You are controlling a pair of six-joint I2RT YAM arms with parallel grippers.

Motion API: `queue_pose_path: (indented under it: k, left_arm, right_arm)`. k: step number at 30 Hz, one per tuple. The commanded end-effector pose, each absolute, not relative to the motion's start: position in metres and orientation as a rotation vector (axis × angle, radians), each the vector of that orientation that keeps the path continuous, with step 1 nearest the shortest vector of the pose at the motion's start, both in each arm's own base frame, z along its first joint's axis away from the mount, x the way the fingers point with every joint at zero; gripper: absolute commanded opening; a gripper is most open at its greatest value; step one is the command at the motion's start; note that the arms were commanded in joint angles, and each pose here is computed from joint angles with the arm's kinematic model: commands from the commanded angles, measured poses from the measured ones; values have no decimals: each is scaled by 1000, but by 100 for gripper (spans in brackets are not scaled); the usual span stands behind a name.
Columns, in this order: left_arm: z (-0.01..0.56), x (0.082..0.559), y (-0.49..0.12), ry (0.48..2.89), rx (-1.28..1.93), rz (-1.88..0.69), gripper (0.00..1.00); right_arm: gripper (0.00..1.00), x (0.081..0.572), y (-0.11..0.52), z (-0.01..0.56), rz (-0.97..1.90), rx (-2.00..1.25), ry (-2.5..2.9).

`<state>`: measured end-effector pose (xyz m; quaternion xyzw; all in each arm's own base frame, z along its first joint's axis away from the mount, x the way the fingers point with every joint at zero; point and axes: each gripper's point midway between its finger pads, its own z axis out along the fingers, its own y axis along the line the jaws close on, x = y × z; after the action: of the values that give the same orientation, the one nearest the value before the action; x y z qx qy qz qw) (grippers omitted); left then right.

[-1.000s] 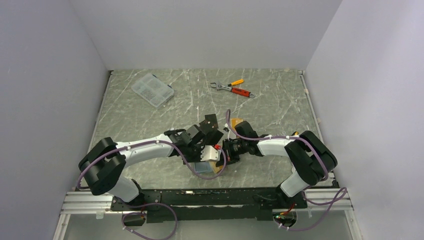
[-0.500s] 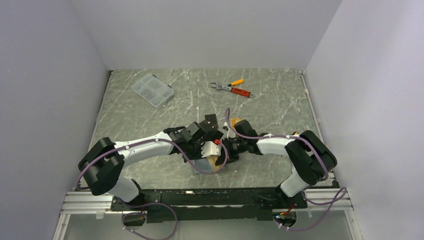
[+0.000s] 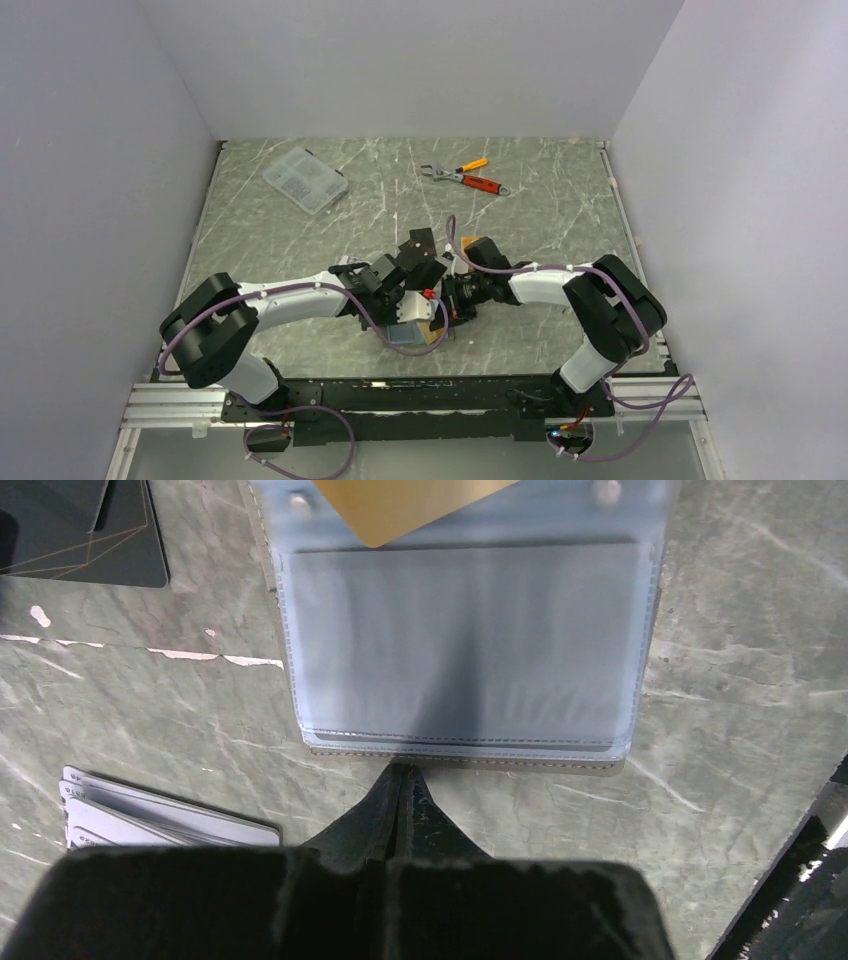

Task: Put the credit cards into the card holder
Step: Insert the credit card into the card holder.

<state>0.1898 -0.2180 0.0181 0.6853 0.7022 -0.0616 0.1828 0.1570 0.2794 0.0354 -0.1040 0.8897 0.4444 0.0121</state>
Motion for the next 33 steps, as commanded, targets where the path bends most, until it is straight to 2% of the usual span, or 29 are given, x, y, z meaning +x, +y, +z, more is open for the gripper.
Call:
queue_pose_path:
  k: [1, 18, 33]
  left_arm:
    - [24, 203, -228, 1916, 1918, -149, 0]
    - [25, 202, -234, 1895, 1955, -182, 0]
    - [20, 182, -240, 1891, 2018, -250, 0]
  right_arm:
    - [0, 160, 284, 39, 1410, -373, 2759]
    - [0, 167, 294, 32, 1456, -388, 2759]
    - [0, 180, 298, 25, 1444, -182, 2707]
